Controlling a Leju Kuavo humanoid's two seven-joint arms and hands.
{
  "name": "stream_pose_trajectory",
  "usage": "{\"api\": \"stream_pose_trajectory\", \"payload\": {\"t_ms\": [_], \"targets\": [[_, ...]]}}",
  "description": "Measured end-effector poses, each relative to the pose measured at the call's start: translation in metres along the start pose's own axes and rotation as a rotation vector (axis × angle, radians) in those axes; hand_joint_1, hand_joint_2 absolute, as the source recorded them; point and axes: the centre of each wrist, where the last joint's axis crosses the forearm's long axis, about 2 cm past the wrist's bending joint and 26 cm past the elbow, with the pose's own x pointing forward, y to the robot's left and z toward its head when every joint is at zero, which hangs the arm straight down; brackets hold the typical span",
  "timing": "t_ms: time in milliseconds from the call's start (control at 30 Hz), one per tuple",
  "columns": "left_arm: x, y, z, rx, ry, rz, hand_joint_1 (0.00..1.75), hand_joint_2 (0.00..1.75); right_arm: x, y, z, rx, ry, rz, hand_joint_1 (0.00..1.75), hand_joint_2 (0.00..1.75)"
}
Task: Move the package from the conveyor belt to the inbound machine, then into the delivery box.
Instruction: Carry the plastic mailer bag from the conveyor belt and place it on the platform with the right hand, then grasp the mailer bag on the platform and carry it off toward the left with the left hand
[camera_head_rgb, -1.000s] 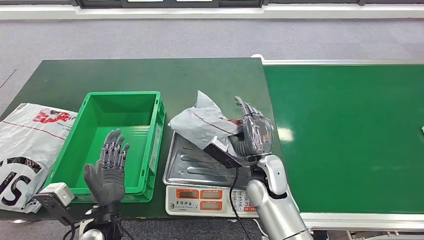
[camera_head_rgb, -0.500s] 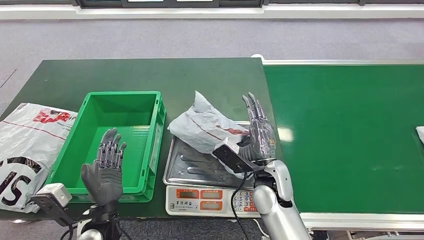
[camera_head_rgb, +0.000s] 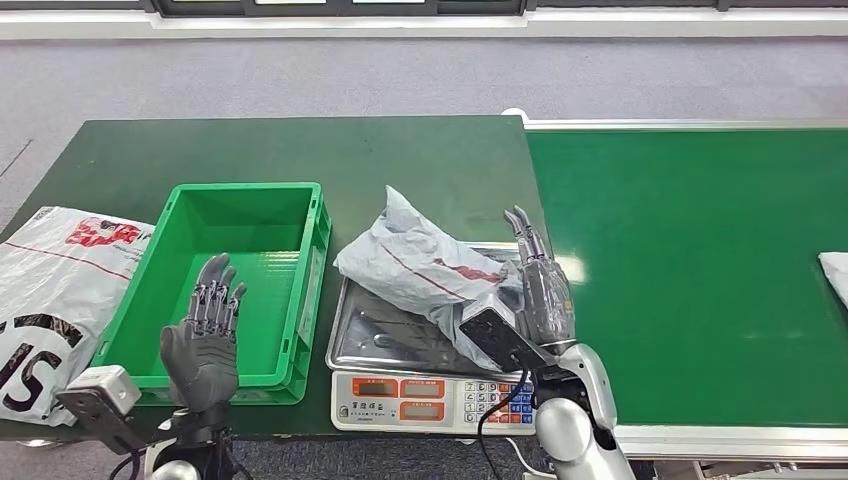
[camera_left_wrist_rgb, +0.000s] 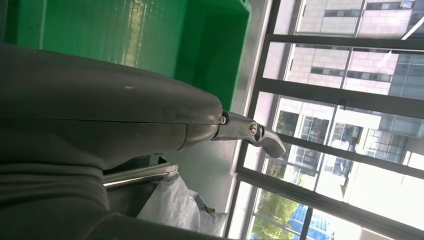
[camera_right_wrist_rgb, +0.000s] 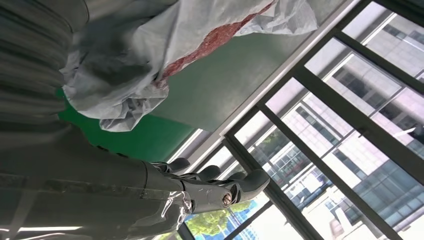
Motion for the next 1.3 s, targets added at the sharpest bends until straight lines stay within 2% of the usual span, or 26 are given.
{"api": "stream_pose_trajectory", "payload": {"t_ms": [167,400,500,667,733,833,967,1100,1200,1300], "targets": [[0.002,0.0,0.002,0.002,0.011,-0.075,0.0,0.0,-0.005,-0.007,0.009,-0.032,0.036,-0.042,0.0,1.75],[0.002,-0.004,0.005,0.028,0.048,-0.161,0.0,0.0,-0.017,-0.01,0.035,-0.047,0.095,-0.064,0.0,1.75],[0.001,-0.007,0.004,0.017,0.07,-0.245,0.0,0.0,-0.017,-0.009,0.048,-0.038,0.107,-0.089,0.0,1.75],[-0.001,-0.015,-0.004,-0.044,0.053,-0.34,0.0,0.0,-0.011,-0.011,0.061,-0.037,0.087,-0.127,0.0,1.75],[-0.002,-0.017,-0.006,-0.061,0.051,-0.343,0.0,0.0,-0.01,-0.013,0.063,-0.047,0.06,-0.157,0.0,1.75],[-0.006,-0.019,-0.015,-0.133,0.046,-0.375,0.0,0.0,-0.007,-0.017,0.065,-0.086,-0.05,-0.257,0.0,1.75],[-0.018,-0.027,-0.043,-0.283,0.038,-0.441,0.0,0.0,0.0,-0.025,0.063,-0.116,-0.229,-0.406,0.0,1.75],[-0.032,-0.039,-0.077,-0.419,0.017,-0.494,0.0,1.75,0.006,-0.032,0.062,-0.103,-0.415,-0.548,0.0,1.75],[-0.044,-0.055,-0.11,-0.563,0.0,-0.614,0.0,1.75,0.013,-0.038,0.058,-0.073,-0.525,-0.607,0.0,1.75],[-0.051,-0.076,-0.139,-0.696,-0.03,-0.734,0.0,1.75,0.018,-0.042,0.054,-0.038,-0.569,-0.622,0.0,1.75]]}}
